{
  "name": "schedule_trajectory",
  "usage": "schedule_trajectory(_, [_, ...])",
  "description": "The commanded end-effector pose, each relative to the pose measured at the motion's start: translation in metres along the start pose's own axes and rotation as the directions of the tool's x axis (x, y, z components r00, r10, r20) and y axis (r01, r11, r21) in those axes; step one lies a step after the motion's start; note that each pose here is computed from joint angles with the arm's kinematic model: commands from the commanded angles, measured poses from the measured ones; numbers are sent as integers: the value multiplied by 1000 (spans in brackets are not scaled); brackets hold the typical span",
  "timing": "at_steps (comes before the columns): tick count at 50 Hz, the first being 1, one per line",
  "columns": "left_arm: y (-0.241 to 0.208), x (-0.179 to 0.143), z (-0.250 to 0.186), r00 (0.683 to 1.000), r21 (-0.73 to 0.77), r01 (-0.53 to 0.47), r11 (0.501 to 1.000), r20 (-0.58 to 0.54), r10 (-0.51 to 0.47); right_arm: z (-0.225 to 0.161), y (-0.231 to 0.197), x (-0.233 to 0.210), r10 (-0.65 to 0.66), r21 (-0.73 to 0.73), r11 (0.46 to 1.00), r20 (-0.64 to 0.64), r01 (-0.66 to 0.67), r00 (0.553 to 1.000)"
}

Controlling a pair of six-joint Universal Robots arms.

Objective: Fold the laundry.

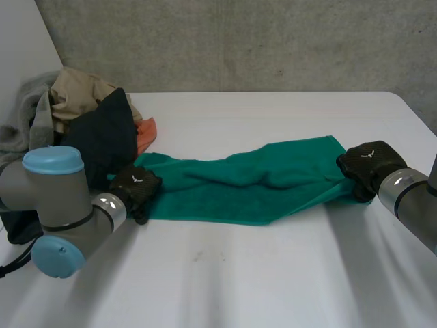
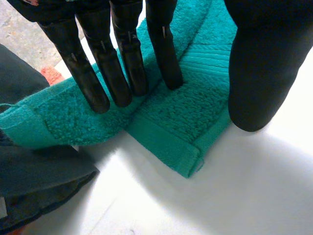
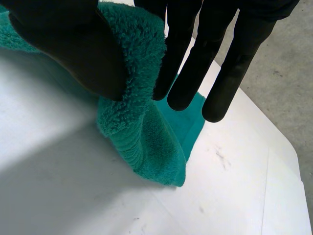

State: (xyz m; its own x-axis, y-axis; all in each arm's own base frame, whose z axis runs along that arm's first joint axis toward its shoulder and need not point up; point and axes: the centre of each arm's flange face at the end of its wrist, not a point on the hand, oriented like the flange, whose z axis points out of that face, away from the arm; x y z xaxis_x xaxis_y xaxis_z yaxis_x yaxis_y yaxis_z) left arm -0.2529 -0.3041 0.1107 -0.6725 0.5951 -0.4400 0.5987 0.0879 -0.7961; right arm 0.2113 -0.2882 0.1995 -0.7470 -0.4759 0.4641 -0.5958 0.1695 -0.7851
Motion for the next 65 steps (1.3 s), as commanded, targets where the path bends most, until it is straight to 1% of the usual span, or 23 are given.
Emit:
schedule_trajectory(1, [-1,-3,7,1000,6,-2,1000,6,1,0,1,-1,0,-1,1000,6,0,1000])
schedule_trajectory(7, [-1,-4,11,1000,0,0,1000,4,0,0,2,-2,0,-3,1000,7,0,1000])
schedule_trajectory(20, [-15,-13,18,999,49,16,999,29,-17,0,3,-5,-1,-8,1000,17,1,1000])
schedule_trajectory(32, [-15,-11,24,1000,56,11,998,25,-12,1,4,-5,-2,-10,1000,17,2,1000])
schedule_trajectory(40, [-21,-4,15,1000,45,9,999,10,-10,1,2,-1,-1,-5,1000,5,1,1000])
schedule_trajectory(49, [-60,-16,-39,999,118,-3,993,45,-3,-3,-7,6,-15,18,1000,-17,15,1000])
schedule_trajectory(53, [-90,-29,-79,994,207,-25,978,105,3,-22,-30,22,-24,78,997,-67,29,997])
schedule_trajectory(56, [-115,-41,-111,985,290,-54,956,171,4,-42,-47,45,-44,103,993,-133,58,990])
schedule_trajectory(60, [-138,-57,-147,963,362,-81,929,267,-21,-69,-65,72,-109,104,986,-208,133,972])
schedule_trajectory(61, [-142,-59,-156,958,368,-82,926,285,-28,-79,-70,78,-146,100,980,-227,172,963])
schedule_trajectory(65, [-140,-54,-163,963,347,-76,935,269,-22,-90,-76,83,-237,78,962,-223,260,945])
